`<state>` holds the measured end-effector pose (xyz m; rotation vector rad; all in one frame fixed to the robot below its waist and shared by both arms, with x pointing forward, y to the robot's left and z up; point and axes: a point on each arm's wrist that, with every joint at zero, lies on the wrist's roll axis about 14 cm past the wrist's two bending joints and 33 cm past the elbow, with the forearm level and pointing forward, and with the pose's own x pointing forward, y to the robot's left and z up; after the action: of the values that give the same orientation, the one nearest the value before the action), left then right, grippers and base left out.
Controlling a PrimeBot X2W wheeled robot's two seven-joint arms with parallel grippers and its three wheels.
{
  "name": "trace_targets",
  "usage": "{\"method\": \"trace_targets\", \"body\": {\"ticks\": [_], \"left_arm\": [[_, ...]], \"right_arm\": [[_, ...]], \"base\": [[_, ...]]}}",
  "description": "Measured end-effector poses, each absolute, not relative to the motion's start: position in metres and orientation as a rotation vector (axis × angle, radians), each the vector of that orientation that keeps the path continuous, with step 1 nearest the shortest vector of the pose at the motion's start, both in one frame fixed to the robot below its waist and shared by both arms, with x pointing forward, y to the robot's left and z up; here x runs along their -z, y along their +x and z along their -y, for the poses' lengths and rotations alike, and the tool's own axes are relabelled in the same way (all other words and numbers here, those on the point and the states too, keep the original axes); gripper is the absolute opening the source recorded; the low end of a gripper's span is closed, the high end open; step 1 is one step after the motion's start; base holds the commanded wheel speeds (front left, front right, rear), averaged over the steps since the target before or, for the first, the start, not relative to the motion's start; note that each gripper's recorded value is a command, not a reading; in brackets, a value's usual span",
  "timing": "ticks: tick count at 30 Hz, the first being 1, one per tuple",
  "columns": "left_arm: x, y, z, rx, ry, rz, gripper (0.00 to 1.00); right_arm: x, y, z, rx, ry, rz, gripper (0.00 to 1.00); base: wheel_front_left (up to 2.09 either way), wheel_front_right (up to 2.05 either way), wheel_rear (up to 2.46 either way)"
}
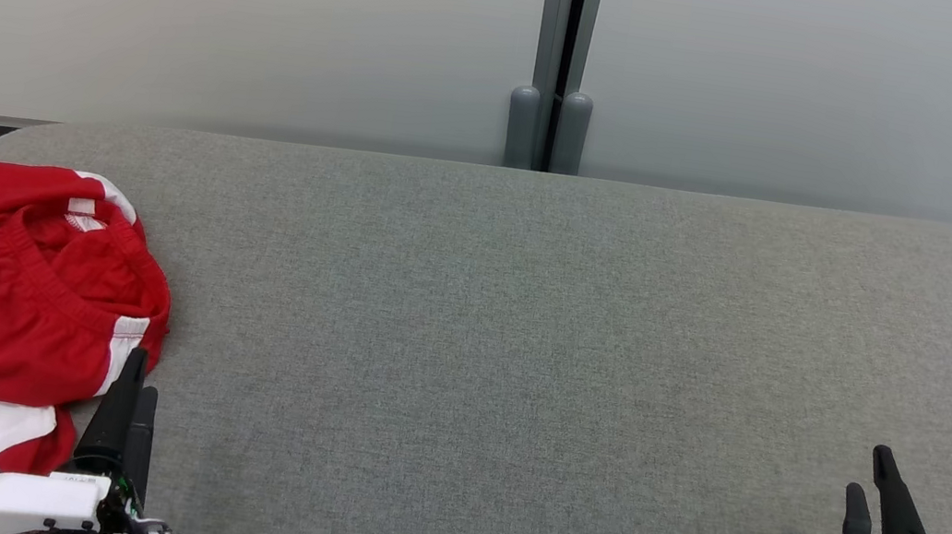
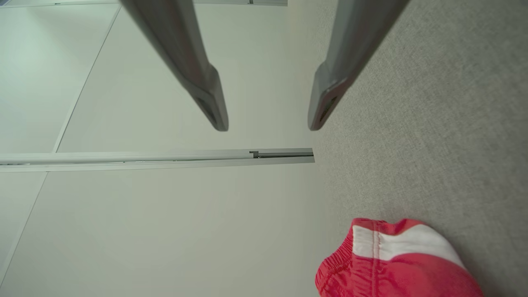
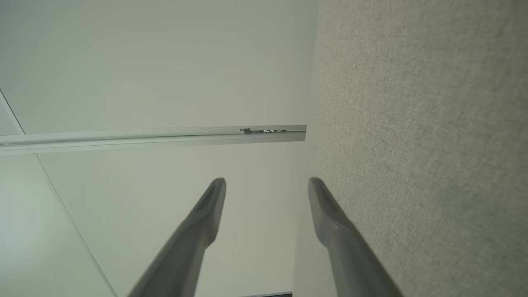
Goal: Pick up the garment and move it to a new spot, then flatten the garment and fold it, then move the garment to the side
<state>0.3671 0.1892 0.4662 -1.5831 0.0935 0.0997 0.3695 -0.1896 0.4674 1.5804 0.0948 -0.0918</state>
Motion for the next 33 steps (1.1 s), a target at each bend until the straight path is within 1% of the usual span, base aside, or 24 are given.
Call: {"method": "trace_targets", "body": {"ticks": [6, 12, 21, 33], "left_arm": [[-0.471, 0.369, -0.19, -0.093, -1.491, -0.078, 1.0], [-0.479, 0.37, -0.189, -0.071, -1.321, -0.067, 1.0], [-0.492, 0.371, -0.178, -0.018, -1.067, -0.056, 1.0], [-0.498, 0.369, -0.167, 0.002, -0.834, -0.055, 1.0]], "right_arm": [[-0.469, 0.371, 0.185, 0.08, 1.475, -0.103, 1.0], [-0.472, 0.372, 0.184, 0.064, 1.306, -0.101, 1.0], [-0.485, 0.375, 0.165, -0.019, 1.049, -0.098, 1.0], [-0.496, 0.375, 0.147, -0.094, 0.836, -0.074, 1.0]], "base": [[0.0, 0.0, 0.0], [0.0, 0.0, 0.0], [0.0, 0.0, 0.0], [0.0, 0.0, 0.0]]}}
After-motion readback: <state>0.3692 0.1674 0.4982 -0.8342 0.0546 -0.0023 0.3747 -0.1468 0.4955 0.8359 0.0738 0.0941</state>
